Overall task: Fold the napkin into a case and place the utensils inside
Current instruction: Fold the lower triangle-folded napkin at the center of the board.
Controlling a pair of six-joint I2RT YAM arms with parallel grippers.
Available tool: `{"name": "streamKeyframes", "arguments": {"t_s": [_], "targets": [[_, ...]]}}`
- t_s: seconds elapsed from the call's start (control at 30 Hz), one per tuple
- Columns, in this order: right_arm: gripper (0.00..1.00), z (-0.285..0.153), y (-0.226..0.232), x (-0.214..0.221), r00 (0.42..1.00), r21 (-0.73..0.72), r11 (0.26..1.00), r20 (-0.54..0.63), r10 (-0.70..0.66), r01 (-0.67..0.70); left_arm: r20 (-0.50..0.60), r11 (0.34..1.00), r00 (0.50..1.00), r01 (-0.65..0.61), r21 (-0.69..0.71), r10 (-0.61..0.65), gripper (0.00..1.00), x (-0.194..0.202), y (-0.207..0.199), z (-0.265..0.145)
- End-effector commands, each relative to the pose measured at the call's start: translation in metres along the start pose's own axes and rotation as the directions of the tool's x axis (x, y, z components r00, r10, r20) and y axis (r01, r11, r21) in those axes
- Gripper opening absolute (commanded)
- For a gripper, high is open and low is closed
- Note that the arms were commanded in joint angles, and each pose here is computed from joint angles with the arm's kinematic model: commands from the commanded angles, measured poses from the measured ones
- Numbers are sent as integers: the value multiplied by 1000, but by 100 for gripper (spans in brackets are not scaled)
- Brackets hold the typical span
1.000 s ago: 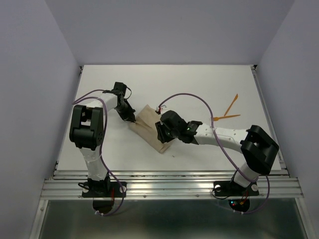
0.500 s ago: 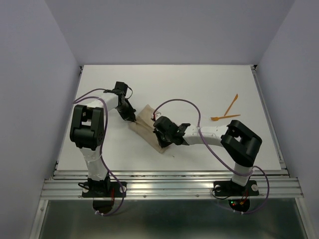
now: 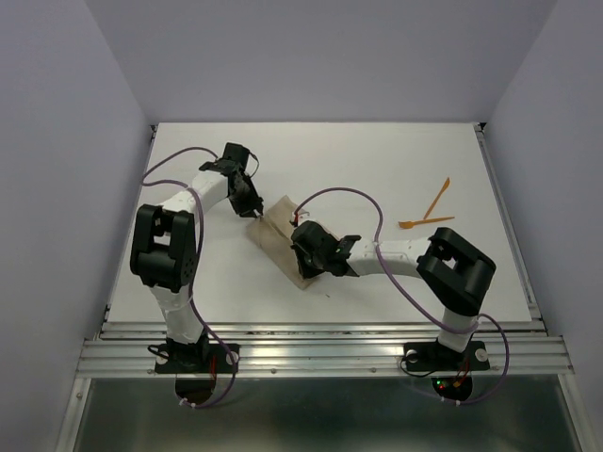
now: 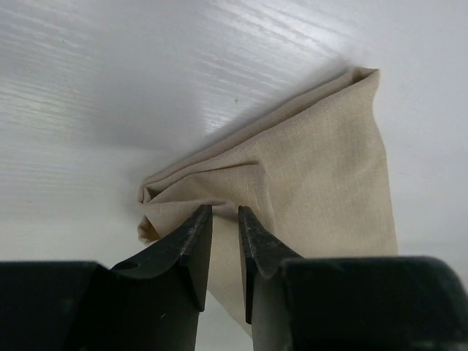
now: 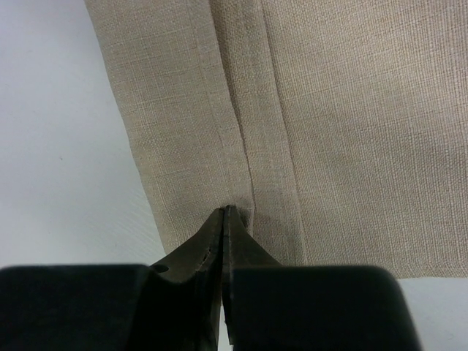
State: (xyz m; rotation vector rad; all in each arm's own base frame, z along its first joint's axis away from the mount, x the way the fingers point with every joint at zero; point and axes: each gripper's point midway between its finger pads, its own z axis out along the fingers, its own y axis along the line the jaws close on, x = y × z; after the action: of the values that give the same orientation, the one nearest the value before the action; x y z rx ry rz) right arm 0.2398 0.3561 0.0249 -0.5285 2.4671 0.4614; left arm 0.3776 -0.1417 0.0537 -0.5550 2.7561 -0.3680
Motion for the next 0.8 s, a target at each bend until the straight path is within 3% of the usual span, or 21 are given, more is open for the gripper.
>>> {"name": "streamKeyframes", "arguments": {"t_s": [0.0,0.17,0.77], "targets": [[4,6,-15,30,997,49,999,-73,11,-7,196,994,979,-75,76,59,32,-41,-27,-58],[3,5,-14,28,998,47,999,-69,9,-5,273,993,959,-94,69,72,32,-50,-25,-81],[4,3,-10,22,998,34,999,-59,7,-5,219,982,958,-181,-49,188,32,14,10,-64]]}}
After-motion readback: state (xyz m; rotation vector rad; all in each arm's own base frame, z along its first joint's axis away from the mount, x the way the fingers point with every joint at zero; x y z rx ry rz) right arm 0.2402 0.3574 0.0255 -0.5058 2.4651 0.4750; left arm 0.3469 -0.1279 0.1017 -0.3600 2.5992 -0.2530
